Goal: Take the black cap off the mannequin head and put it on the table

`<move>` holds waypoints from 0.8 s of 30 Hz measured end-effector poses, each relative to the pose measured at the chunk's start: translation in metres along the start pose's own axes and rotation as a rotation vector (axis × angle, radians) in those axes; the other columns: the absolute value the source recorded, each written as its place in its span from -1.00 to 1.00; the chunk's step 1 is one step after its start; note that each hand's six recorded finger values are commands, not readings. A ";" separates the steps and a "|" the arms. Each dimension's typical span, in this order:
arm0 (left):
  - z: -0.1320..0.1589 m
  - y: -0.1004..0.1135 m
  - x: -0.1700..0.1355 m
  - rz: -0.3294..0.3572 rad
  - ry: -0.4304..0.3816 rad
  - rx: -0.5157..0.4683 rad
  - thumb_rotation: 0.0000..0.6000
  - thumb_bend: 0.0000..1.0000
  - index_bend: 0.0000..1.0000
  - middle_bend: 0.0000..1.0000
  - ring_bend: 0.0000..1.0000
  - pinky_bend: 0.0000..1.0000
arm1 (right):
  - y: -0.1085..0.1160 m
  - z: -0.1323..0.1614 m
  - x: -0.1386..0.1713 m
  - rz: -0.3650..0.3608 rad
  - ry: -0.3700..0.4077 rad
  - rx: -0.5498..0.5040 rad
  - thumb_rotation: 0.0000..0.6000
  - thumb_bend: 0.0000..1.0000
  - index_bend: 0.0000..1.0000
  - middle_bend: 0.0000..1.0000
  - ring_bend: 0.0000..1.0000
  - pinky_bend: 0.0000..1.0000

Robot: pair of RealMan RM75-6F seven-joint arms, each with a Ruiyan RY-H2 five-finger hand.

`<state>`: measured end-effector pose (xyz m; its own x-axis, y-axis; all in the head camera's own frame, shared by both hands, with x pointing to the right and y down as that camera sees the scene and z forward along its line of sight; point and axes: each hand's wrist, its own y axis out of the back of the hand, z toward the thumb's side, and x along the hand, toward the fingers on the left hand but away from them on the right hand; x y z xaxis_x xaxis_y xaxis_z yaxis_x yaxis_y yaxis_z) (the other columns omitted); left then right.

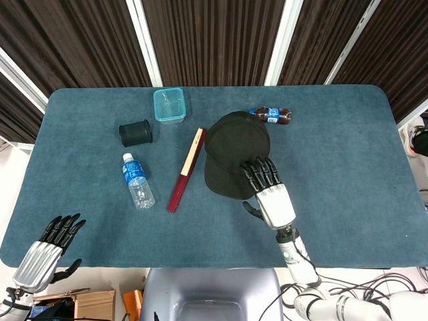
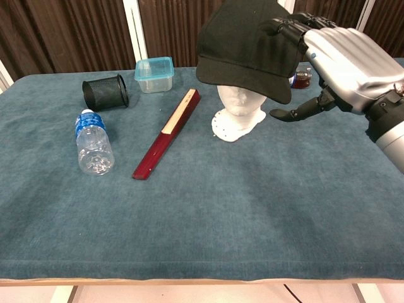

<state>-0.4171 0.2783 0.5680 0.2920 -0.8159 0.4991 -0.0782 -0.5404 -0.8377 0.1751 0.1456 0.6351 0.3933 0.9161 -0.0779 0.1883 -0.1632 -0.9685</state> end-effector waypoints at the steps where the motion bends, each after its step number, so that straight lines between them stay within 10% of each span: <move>1: 0.000 0.000 0.000 0.000 0.000 0.000 1.00 -0.37 -1.00 -1.00 -0.92 -0.86 | -0.001 -0.001 0.000 0.004 -0.002 0.000 1.00 -0.98 -0.73 -0.73 -1.00 -0.82; 24: 0.001 0.000 -0.002 -0.006 -0.005 0.002 1.00 -0.38 -1.00 -1.00 -0.92 -0.86 | -0.021 0.013 -0.008 -0.077 0.024 -0.010 1.00 -0.80 -0.11 -0.28 -0.64 -0.34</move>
<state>-0.4163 0.2799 0.5666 0.2970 -0.8115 0.5032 -0.0744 -0.5450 -0.8351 0.1566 0.1469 0.6528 0.3991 0.9169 0.0027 0.2276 -0.0962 -0.9690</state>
